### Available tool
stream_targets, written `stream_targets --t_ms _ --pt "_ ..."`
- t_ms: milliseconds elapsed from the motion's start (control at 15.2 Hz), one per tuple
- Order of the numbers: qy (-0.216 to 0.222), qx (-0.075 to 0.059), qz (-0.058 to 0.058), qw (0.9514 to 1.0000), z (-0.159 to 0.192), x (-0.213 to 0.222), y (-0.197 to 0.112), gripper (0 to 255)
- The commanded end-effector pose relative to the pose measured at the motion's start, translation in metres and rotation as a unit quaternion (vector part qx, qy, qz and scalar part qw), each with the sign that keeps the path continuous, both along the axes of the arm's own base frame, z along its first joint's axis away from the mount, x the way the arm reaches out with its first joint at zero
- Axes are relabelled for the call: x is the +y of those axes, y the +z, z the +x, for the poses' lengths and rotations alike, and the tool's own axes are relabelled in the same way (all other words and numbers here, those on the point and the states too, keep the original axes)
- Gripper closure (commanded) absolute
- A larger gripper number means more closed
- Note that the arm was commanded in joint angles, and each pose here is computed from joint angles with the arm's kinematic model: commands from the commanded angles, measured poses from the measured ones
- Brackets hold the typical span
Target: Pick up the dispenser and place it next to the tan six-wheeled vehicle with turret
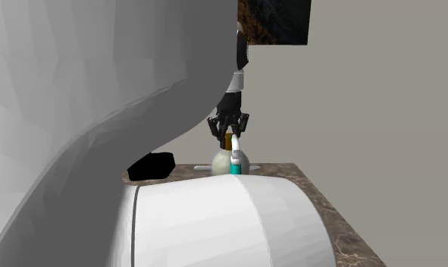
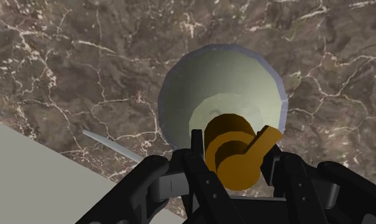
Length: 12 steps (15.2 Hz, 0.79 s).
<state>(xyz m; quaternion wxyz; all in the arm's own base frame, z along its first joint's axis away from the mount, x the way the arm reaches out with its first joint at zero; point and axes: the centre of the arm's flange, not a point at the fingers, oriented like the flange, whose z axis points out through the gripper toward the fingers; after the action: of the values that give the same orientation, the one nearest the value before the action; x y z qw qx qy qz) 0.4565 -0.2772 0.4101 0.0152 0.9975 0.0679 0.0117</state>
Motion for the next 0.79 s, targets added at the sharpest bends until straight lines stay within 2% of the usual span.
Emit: stream_targets --t_ms 0,726 --pt "0.000 0.000 0.000 1.0000 0.000 0.001 0.011 255" --pt "0.000 0.000 0.000 1.0000 0.000 0.001 0.069 255"
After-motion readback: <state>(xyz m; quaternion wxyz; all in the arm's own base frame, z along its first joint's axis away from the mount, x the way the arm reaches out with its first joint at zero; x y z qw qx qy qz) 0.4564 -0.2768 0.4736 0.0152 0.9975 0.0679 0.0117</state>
